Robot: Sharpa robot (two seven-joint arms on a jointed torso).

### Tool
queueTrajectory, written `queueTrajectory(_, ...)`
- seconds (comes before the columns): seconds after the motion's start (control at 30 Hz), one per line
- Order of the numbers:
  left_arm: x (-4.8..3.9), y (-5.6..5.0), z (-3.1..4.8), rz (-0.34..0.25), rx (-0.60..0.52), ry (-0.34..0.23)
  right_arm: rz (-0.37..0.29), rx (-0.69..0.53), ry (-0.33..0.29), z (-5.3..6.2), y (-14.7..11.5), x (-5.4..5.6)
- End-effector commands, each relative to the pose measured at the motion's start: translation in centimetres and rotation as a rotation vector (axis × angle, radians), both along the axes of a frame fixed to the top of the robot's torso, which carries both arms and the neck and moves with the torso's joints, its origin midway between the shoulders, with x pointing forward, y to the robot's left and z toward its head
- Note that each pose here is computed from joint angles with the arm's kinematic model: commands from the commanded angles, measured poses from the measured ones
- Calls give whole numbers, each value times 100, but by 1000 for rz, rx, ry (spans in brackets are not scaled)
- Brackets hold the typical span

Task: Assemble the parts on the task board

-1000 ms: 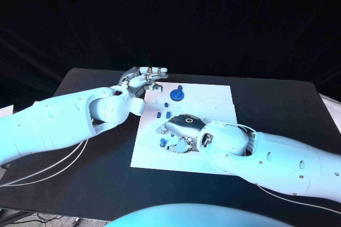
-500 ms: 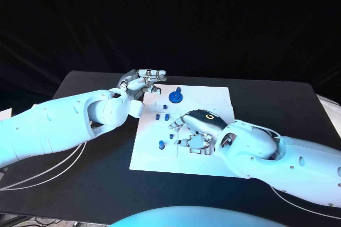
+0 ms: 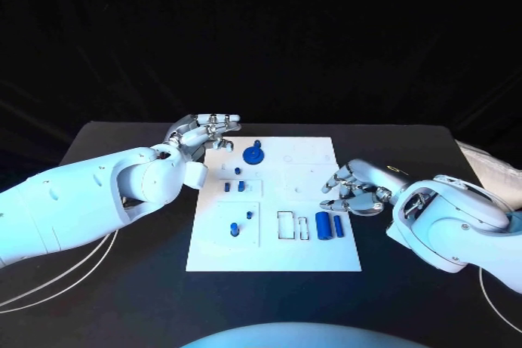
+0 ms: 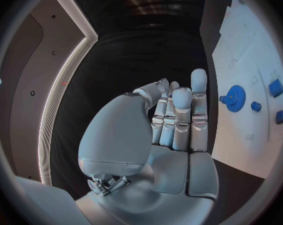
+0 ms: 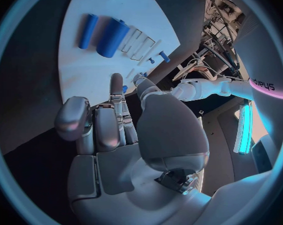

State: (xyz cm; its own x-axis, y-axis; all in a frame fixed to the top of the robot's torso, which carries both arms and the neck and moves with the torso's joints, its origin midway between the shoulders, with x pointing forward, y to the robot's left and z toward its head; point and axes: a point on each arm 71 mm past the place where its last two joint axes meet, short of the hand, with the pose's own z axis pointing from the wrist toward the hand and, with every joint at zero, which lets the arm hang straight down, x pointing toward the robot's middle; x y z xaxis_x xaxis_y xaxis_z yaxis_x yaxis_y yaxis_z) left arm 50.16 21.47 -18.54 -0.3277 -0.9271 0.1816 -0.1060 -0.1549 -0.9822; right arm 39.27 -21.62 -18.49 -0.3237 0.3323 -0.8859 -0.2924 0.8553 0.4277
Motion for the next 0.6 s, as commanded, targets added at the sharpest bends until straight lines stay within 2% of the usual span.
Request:
queueTrajectory(0.03, -9, -22, 11, -22, -7, -7, -96, -51, 74, -88, -101, -30)
queueTrajectory(0.27, -12, -26, 6, -30, -2, -10, -120, -126, 98, -181, -169, -75)
queueTrajectory(0.6, -16, -19, -1, -31, -1, -9, -102, -150, 126, -315, -57, -108)
